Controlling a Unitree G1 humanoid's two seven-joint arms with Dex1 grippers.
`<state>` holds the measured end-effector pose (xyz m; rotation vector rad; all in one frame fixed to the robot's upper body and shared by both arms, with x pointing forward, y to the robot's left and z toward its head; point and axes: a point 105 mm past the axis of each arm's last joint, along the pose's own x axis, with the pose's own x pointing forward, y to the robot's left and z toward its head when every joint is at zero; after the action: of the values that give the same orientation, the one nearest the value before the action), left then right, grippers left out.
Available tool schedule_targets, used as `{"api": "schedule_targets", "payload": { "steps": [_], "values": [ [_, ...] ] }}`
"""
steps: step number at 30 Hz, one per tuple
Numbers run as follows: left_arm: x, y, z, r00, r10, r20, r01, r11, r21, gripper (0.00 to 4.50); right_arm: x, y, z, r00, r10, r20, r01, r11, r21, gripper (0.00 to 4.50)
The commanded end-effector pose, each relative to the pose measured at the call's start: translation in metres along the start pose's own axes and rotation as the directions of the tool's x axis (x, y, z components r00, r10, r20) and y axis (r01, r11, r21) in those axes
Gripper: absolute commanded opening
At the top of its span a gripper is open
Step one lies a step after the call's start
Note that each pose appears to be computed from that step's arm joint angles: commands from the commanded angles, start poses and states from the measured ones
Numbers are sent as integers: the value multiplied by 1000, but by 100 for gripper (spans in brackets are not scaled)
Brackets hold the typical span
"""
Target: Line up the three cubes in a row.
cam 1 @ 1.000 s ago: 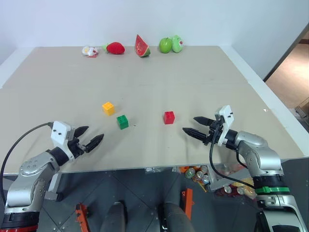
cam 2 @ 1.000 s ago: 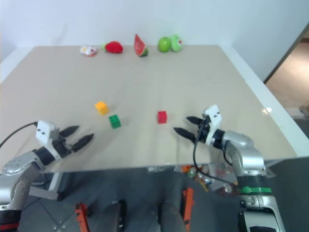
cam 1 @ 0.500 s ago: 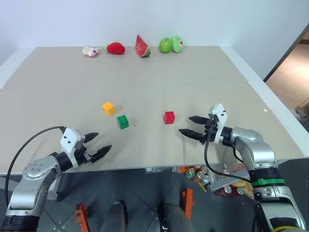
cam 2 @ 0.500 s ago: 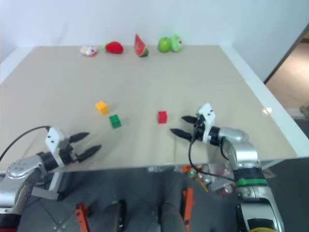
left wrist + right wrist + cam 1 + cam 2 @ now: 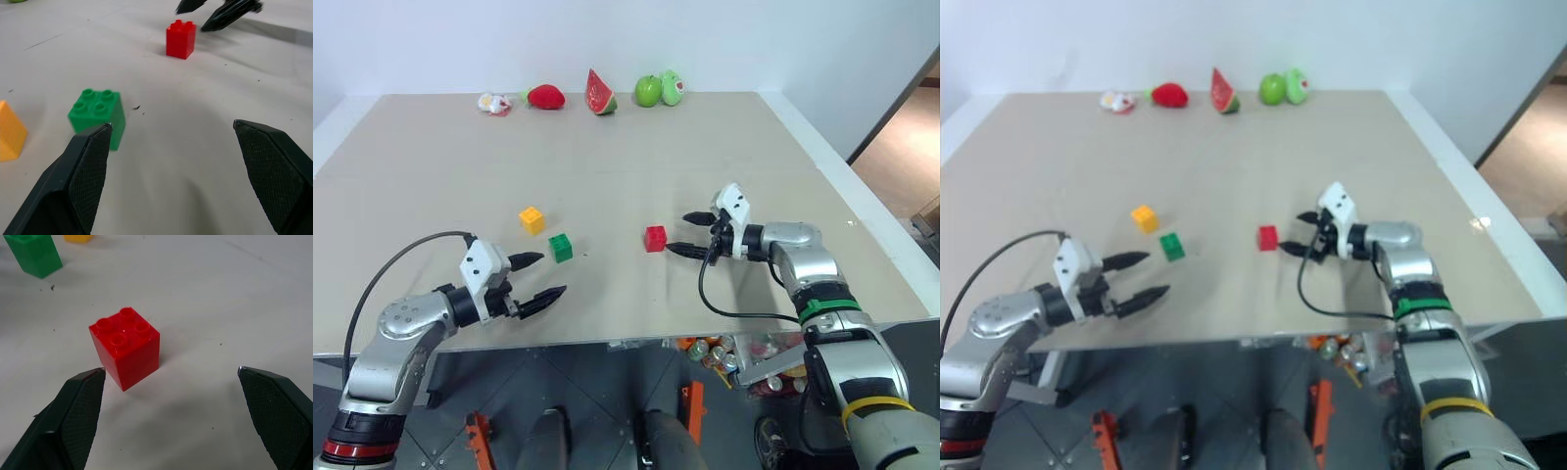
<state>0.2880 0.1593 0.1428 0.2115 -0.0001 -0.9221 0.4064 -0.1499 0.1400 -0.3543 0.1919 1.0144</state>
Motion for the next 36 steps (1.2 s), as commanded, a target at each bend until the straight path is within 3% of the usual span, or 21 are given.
{"api": "schedule_targets", "payload": {
  "steps": [1, 21, 25, 31, 32, 36],
  "values": [
    [0, -3, 14, 999, -9, 35, 8, 999, 33, 410, 4, 3, 11, 998, 62, -3, -62, 996, -59, 450],
    [-4, -9, 15, 998, 41, 46, -41, 999, 8, 410, 28, 9, 19, 991, 132, -18, -133, 989, -69, 450],
    [-6, -9, 15, 998, 54, 43, -54, 999, 5, 412, 27, 13, 20, 985, 171, -5, -171, 984, -57, 340],
    [-7, -8, 14, 997, 69, 44, -69, 998, 0, 412, 26, 14, 19, 983, 184, -5, -184, 982, -53, 134],
    [-7, -8, 13, 997, 70, 44, -70, 998, -1, 412, 26, 15, 19, 983, 185, -6, -185, 981, -53, 116],
    [-8, -7, 12, 996, 77, 41, -77, 997, -4, 412, 26, 17, 16, 981, 196, -19, -196, 979, -58, 116]
  ]
}}
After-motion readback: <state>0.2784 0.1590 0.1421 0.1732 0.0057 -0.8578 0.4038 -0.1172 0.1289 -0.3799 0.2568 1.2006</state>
